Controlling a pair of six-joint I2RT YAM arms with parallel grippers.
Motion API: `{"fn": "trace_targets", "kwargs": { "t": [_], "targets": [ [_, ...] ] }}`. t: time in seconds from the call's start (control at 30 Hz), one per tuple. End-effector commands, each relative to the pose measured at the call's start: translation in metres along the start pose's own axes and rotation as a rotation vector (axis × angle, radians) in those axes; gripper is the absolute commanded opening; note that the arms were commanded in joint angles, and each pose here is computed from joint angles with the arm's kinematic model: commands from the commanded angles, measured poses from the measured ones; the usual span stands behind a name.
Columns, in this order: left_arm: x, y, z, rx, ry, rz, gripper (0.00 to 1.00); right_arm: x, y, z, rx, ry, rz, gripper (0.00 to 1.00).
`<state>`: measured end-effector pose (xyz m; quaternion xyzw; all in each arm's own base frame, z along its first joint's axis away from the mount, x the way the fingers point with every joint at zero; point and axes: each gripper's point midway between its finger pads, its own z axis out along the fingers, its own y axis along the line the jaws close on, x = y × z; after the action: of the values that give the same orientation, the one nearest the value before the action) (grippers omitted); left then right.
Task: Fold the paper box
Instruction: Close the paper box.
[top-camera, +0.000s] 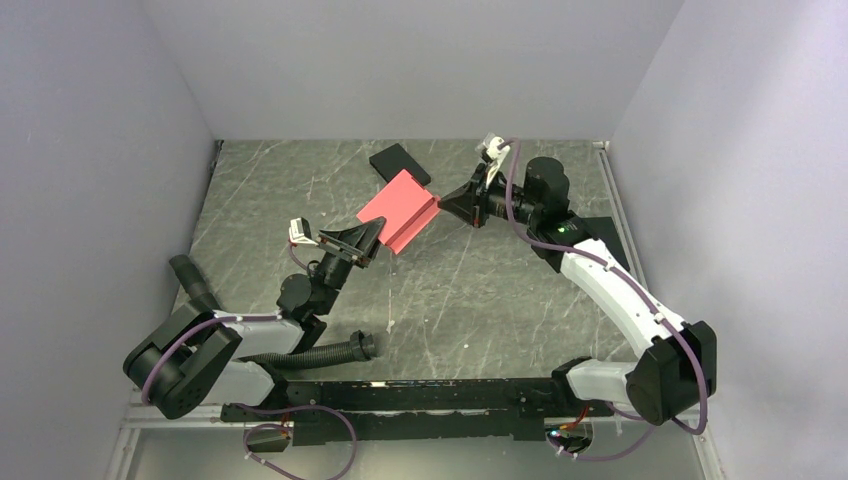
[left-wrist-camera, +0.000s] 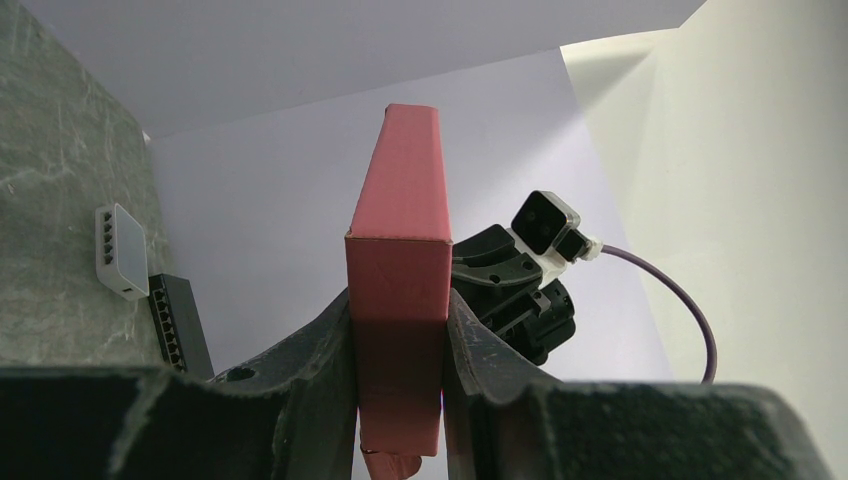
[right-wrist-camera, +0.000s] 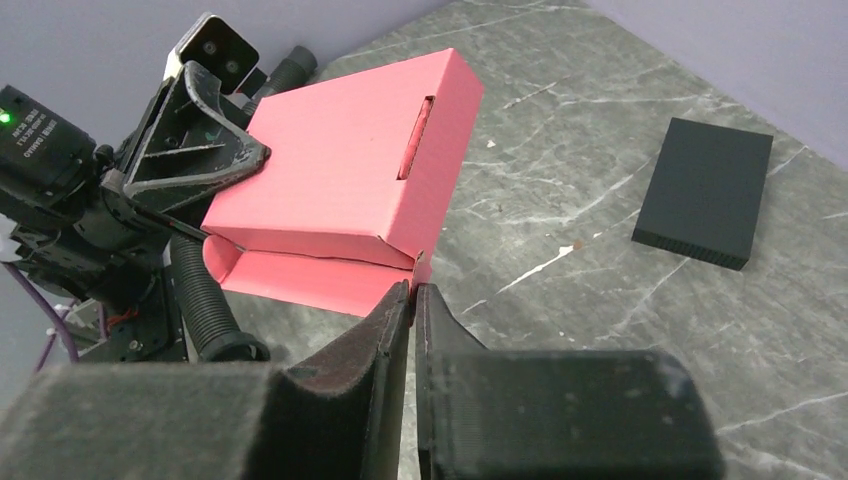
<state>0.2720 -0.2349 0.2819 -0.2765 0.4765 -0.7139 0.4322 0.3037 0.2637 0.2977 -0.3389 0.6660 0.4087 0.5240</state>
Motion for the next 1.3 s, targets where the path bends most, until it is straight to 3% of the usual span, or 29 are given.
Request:
{"fn": "trace_targets", "kwargs": {
  "t": [0.0,0.07,1.27],
  "targets": [
    [-0.002,-0.023,0.0,0.087,-0.005,-0.022,0.0,-0.029,0.006,-0.001,-0.016,-0.061,-0.073,0.06],
    [-0.002,-0.023,0.0,0.085,-0.007,-0.023,0.0,-0.028,0.007,0.0,-0.017,-0.057,-0.082,0.0],
    [-0.005,-0.019,0.002,0.052,-0.025,-0.068,0.0,-0.015,0.02,0.012,-0.015,-0.016,-0.177,0.0]
  ]
}}
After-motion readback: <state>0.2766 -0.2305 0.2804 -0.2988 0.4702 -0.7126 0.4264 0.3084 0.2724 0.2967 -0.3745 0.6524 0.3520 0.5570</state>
